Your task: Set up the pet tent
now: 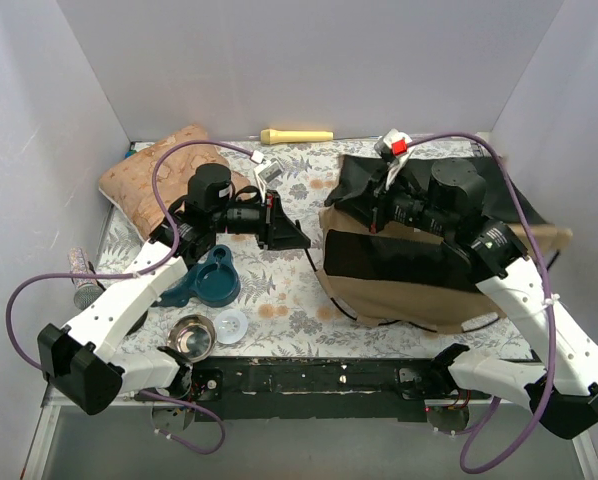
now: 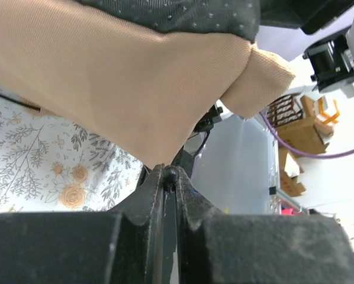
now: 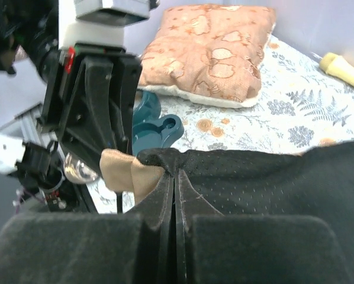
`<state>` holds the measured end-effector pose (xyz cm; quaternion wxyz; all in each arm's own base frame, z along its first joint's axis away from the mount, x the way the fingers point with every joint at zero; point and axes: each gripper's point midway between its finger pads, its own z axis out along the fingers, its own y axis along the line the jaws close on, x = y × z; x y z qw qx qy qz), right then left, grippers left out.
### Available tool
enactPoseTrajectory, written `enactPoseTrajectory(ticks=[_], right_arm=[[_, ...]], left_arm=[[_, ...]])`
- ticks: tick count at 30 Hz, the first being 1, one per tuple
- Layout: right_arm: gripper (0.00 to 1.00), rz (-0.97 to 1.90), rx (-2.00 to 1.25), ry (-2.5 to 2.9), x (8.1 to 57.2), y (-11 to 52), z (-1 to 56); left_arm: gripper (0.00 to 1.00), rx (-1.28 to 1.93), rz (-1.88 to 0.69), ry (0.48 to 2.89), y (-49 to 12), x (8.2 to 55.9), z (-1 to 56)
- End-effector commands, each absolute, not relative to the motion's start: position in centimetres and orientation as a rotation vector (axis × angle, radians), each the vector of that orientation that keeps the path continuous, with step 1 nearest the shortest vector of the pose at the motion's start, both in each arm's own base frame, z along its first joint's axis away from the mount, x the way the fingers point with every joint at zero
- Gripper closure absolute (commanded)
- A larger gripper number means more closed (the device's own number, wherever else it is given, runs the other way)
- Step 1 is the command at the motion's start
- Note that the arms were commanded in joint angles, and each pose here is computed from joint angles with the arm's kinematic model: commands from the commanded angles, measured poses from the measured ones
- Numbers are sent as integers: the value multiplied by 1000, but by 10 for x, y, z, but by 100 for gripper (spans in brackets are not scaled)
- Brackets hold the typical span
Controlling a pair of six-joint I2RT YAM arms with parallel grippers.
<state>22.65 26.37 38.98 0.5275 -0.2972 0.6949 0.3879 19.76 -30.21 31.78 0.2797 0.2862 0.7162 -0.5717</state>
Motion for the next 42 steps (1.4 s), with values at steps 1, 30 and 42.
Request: enactPoseTrajectory(ticks=[1, 30, 42], right_arm=[[94, 861, -984, 1426, 207, 265, 414], [99, 974, -1345, 1355, 183, 287, 393], [99, 1255, -1068, 1460, 180, 305, 419]], left_arm=[[100, 939, -1515, 1933, -287, 169, 310], [100, 1174, -1674, 1803, -303, 132, 334], [100, 1157, -1789, 1849, -315, 133, 330]])
